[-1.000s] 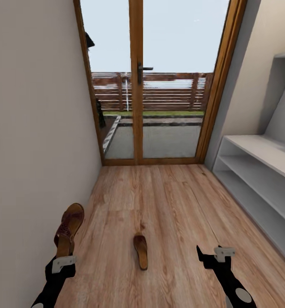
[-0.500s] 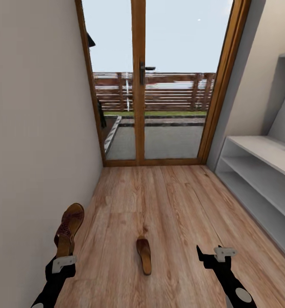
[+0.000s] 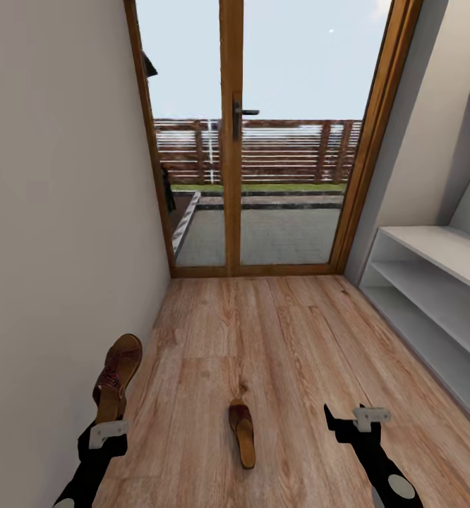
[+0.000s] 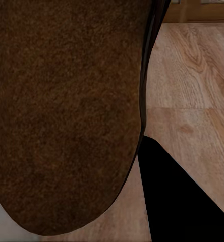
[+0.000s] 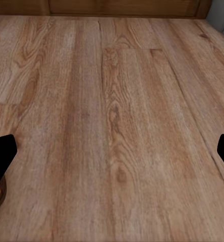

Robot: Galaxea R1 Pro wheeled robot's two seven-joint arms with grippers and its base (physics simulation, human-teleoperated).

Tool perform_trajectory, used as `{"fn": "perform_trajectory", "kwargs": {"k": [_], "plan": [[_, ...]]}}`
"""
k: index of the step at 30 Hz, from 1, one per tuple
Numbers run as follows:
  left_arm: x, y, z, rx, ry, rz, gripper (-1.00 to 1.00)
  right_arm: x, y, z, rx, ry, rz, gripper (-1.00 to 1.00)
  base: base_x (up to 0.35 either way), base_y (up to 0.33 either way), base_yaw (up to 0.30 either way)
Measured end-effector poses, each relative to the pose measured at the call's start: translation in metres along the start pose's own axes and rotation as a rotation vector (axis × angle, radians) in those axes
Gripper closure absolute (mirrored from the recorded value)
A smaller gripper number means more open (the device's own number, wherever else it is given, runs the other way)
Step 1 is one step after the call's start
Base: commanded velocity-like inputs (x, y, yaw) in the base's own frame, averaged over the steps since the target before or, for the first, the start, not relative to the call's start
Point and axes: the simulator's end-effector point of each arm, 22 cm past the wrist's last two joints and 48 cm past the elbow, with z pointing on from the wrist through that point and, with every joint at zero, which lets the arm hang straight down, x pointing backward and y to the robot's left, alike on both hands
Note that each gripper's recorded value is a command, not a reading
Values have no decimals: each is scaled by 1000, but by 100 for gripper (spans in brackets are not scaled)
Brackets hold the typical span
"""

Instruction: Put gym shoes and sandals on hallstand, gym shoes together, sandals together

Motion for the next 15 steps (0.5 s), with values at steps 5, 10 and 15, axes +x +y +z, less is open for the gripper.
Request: {"fn": "perform_trajectory", "kwargs": {"k": [5,10,15], "plan": [[-65,-99,38,134,33,-45,100,0,0,0,0,-1,1,-100,0,0,0],[-95,-115,54,151,31,-67,100,2,5,0,-7,5,4,-100,0,0,0],[-108,-134,60,174,43,-83,100,6,35,0,-30,16,44,-100,0,0,0]]}}
